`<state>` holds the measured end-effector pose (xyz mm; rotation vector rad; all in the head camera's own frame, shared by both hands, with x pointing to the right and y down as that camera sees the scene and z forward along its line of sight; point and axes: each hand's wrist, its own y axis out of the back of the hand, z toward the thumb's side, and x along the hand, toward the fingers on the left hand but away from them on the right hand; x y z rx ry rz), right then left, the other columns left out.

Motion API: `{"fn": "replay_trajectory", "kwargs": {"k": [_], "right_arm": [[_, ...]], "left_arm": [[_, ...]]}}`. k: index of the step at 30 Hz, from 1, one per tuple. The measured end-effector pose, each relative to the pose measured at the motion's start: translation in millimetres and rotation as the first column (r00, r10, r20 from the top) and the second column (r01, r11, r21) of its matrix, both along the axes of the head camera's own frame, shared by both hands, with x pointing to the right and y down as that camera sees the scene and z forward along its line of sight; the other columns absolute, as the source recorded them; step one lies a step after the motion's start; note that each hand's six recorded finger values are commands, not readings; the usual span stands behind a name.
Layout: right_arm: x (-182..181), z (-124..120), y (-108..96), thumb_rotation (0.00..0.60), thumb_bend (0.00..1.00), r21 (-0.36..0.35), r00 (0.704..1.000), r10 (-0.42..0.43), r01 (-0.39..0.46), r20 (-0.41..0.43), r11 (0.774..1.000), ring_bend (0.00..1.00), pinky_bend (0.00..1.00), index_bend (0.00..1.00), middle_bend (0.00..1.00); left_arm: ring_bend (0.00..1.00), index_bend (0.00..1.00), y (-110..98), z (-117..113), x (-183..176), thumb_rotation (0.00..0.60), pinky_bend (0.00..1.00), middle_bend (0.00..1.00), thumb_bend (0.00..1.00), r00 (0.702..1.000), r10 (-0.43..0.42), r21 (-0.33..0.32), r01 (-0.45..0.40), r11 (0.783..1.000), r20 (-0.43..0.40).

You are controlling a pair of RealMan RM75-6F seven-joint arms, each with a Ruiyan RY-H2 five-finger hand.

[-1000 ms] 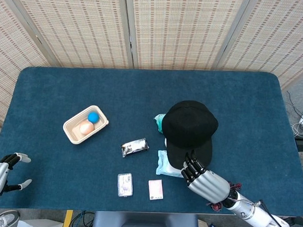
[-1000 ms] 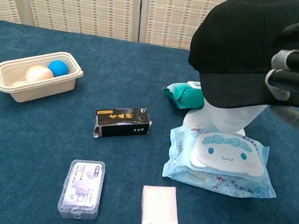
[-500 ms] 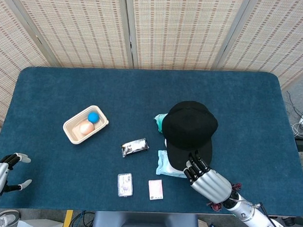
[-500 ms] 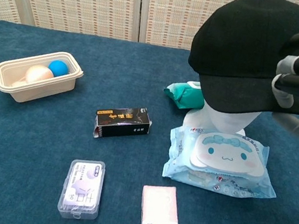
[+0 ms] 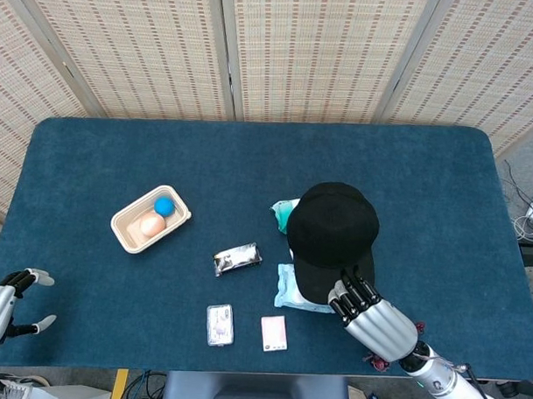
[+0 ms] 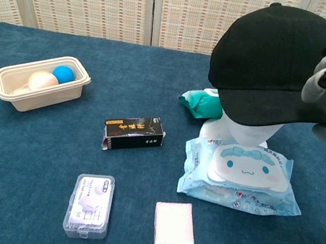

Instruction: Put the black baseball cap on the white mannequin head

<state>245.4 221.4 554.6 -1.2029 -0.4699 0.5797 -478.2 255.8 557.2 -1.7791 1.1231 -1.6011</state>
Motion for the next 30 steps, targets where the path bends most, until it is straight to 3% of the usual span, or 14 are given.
{"fn": "replay_trajectory", "kwargs": {"k": [7,16,19,25,30], "right_arm": [[7.8,3.9,-1.4,0.600,0.12,-0.035,0.999,0.048,-0.049,-0.024,0.998,0.19,0.27,0.30,0.34],[28.7,-5.5,-4.1,0.600,0.10,-0.042,0.975,0.192,-0.198,-0.110,0.979,0.14,0.24,0.29,0.28],[39.6,-9.7,-6.8,0.600,0.10,-0.069,0.953,0.269,-0.281,-0.141,0.957,0.14,0.24,0.29,0.28],[64.5,-14.7,-10.2,0.600,0.10,-0.116,0.886,0.403,-0.436,-0.227,0.893,0.14,0.23,0.33,0.28],[86.9,-14.0,-11.7,0.600,0.11,-0.173,0.816,0.494,-0.555,-0.300,0.813,0.14,0.23,0.33,0.28]], "left_arm": [[0.26,0.38,0.5,0.4,0.4,0.600,0.41,0.29,0.12,1.000,0.003,-0.004,-0.003,1.000,0.002],[0.26,0.38,0.7,-0.5,0.9,0.600,0.41,0.29,0.12,1.000,0.004,-0.002,-0.004,1.000,0.001],[0.26,0.38,0.6,-0.6,1.1,0.600,0.41,0.29,0.12,1.000,0.004,-0.002,-0.004,1.000,0.001],[0.26,0.38,0.0,-0.9,1.0,0.600,0.41,0.29,0.12,1.000,0.003,0.001,-0.003,1.000,-0.001],[0.25,0.38,-2.1,-4.1,1.6,0.600,0.41,0.29,0.12,1.000,-0.005,0.023,0.005,1.000,-0.012]]}}
